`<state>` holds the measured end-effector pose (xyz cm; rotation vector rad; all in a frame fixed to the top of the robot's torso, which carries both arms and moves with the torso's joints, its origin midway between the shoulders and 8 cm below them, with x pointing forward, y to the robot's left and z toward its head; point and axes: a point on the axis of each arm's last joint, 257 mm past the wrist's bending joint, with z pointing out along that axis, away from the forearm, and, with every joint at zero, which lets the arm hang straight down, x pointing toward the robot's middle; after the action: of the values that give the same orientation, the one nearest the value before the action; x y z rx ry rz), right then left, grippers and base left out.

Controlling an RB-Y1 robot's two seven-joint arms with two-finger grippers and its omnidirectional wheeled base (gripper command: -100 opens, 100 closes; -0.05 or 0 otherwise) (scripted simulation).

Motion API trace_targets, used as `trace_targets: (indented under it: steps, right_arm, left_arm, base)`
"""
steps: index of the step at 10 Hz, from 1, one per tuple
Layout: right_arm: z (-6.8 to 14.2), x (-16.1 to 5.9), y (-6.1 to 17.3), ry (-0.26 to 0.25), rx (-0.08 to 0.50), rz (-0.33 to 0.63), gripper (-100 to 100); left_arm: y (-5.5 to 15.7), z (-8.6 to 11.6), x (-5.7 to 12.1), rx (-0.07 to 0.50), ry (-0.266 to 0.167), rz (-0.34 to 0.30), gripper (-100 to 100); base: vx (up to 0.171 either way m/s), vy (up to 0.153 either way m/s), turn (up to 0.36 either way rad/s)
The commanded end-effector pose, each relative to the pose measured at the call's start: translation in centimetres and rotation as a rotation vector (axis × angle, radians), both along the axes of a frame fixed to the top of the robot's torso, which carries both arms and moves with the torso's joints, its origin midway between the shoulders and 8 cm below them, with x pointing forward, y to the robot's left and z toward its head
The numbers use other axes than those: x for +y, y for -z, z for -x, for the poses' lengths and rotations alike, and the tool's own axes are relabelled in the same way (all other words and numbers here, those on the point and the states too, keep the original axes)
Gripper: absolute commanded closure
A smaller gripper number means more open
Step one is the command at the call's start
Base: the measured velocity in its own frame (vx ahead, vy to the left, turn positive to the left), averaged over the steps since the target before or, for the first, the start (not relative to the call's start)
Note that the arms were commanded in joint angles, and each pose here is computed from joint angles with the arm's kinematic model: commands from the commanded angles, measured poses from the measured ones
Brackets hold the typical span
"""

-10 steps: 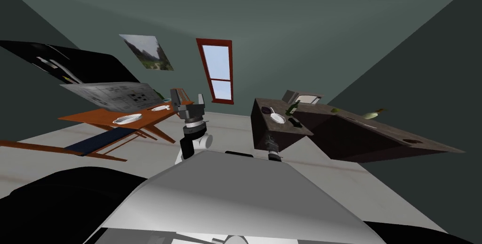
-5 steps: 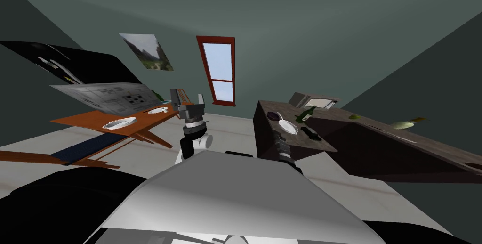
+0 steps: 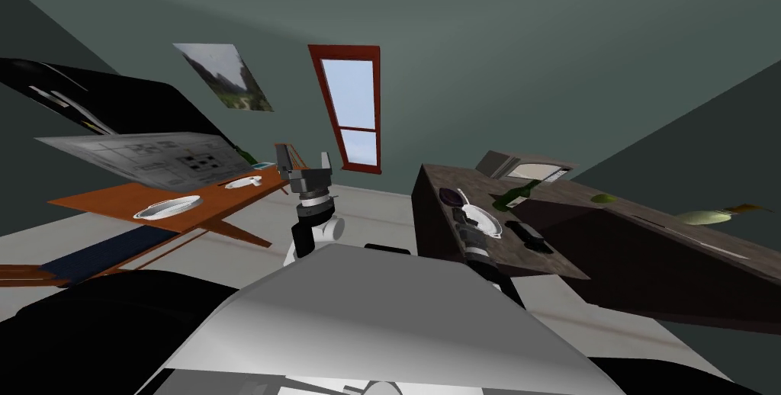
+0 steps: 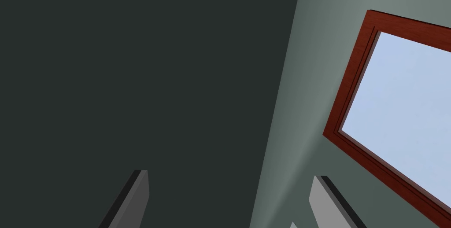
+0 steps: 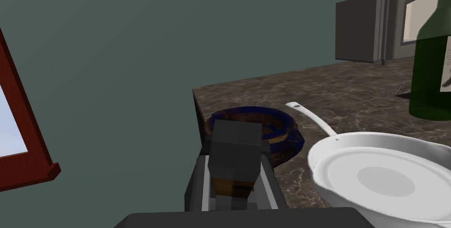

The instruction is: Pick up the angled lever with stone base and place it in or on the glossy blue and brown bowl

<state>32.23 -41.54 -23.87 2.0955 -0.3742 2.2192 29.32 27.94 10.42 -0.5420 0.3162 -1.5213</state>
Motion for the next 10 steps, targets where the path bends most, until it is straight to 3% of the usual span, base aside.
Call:
trace_targets:
  steps: [1,6,10]
  right_arm:
    - [-0.2,-0.3,-2.2,-0.027,-0.027,0.017,100]
    - [-0.6,0.0,-5.2,-0.102,-0.049,0.057,100]
    - [-0.6,0.9,-5.4,-0.164,-0.022,0.083,100]
  left_arm:
    - [0.0,0.0,0.0,0.000,0.000,0.000,0]
    - [0.0,0.0,0.0,0.000,0.000,0.000,0]
    - [0.0,0.0,0.0,0.000,0.000,0.000,0]
  base:
    - [0.229,-0.030,0.005]
    - [0.199,-0.053,-0.008]
    - [0.198,-0.100,-0.049]
